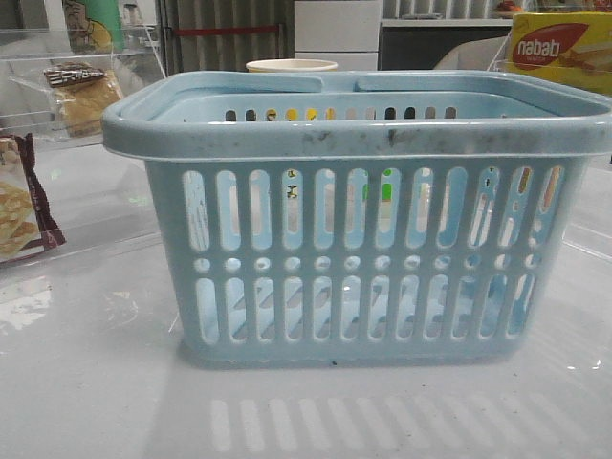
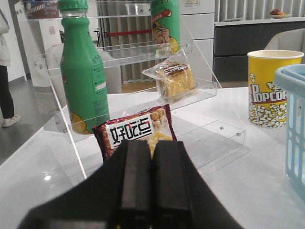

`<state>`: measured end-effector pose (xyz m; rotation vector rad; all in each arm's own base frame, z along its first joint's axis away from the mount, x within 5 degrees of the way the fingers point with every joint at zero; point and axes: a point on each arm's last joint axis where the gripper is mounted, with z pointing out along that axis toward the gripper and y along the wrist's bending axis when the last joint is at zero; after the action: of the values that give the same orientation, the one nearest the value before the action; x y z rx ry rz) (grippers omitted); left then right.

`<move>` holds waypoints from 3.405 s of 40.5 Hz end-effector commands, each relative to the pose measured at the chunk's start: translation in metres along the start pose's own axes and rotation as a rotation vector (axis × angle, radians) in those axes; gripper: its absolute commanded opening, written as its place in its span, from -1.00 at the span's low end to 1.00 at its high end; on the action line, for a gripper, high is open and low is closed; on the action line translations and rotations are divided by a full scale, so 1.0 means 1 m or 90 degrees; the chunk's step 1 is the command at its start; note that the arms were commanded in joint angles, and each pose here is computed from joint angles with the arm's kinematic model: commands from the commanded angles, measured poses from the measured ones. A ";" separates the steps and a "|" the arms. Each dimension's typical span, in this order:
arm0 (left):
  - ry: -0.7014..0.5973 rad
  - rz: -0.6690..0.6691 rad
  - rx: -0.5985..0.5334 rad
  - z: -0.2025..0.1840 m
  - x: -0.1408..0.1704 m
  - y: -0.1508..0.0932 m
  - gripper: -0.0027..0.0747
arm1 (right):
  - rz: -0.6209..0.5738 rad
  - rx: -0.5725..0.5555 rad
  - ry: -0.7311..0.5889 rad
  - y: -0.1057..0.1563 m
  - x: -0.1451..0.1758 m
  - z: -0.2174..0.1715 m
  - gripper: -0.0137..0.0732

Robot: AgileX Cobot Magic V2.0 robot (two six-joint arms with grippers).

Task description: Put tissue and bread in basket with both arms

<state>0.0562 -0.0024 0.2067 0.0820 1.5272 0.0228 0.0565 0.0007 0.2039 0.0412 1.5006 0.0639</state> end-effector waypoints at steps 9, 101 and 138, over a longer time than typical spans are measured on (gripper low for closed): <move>-0.070 -0.009 -0.006 -0.002 -0.010 0.001 -0.70 | -0.010 -0.005 -0.072 0.001 -0.010 -0.002 -0.55; 0.258 -0.030 0.069 0.051 -0.146 0.002 0.24 | -0.055 0.120 0.395 -0.009 -0.153 0.099 0.59; 0.260 -0.030 0.069 0.051 -0.145 0.002 0.24 | 0.016 0.156 0.589 -0.071 -0.112 0.355 0.59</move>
<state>0.0964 -0.0114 0.3397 0.1501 2.0356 -0.0750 0.3995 -0.0690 0.3042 0.2737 2.5887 -0.0795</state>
